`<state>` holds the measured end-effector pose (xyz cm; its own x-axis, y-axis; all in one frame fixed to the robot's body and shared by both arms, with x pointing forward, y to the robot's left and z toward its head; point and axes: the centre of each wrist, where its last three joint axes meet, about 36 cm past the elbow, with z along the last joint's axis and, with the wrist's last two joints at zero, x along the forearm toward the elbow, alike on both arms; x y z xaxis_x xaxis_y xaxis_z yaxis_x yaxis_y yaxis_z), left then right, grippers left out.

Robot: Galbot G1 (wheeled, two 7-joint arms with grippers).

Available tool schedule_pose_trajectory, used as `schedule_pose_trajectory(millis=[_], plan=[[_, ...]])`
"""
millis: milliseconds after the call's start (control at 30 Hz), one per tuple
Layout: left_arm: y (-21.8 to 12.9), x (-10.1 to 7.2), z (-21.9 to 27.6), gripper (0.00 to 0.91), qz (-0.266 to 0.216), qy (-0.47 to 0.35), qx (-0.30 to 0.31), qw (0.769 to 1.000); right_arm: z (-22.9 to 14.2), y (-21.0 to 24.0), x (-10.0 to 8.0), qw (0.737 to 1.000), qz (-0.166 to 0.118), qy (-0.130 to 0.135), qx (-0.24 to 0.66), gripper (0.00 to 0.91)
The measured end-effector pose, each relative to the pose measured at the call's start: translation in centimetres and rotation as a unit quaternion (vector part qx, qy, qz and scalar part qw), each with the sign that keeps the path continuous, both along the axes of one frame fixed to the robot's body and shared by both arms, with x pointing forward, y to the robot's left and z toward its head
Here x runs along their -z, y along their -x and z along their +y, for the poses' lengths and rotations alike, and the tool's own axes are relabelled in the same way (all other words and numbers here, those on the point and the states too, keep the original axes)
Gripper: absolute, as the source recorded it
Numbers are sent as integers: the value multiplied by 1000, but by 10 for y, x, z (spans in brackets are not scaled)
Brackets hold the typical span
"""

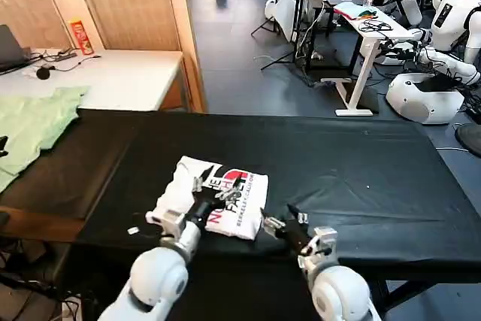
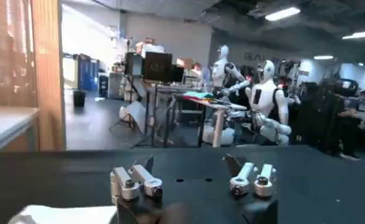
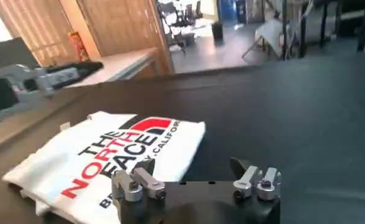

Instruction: Fold and organize the clothes.

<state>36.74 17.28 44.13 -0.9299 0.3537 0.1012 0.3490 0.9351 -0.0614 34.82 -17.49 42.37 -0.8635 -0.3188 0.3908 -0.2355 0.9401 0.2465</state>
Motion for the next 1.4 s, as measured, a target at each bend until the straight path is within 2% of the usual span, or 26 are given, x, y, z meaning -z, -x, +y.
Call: schedule_pose_trajectory(millis=[133,167,200,233,267,433,467,500,533,667,900,1067,1167,1200,1233,1333,1400], plan=[[3,-1,17,878,-10,-16,-13,1000,10,-14,5,1000,9,-17,1,878],[4,-2,21,878,-12,-20,-16,1000,13,-18,7,1000,12,-20,2,848],[6,-2,25,878,-14,-24,-18,999,15,-21,9,1000,15,-22,2,741],[7,-2,29,878,-15,-28,-21,999,18,-24,10,1000,17,-25,2,722],[9,-2,32,878,-15,-31,-23,999,21,-26,12,999,21,-27,4,653],[14,-4,44,878,-16,-41,-33,999,27,-33,19,998,37,-37,18,429],[15,-4,46,878,-16,-41,-35,998,27,-33,20,998,40,-40,20,322],[15,-4,47,878,-16,-42,-37,998,26,-34,21,998,42,-41,22,254],[16,-4,49,878,-16,-43,-38,998,25,-34,22,998,45,-43,24,127],[18,-2,54,878,-17,-44,-48,998,22,-36,27,997,52,-50,24,68],[24,1,61,878,-17,-42,-61,997,13,-42,32,996,59,-61,18,29],[28,4,66,878,-18,-42,-70,996,-1,-48,27,997,51,-56,22,29],[30,7,70,878,-15,-46,-76,996,-23,-57,20,998,41,-38,33,59],[31,8,72,878,-12,-50,-79,996,-31,-59,18,998,44,-33,34,429],[32,9,74,878,-9,-55,-81,995,-40,-60,16,998,48,-26,36,878],[35,11,79,878,-1,-60,-86,995,-63,-59,6,998,50,-5,29,878],[37,12,82,878,-2,-60,-95,994,-74,-55,-2,999,41,12,28,878]])
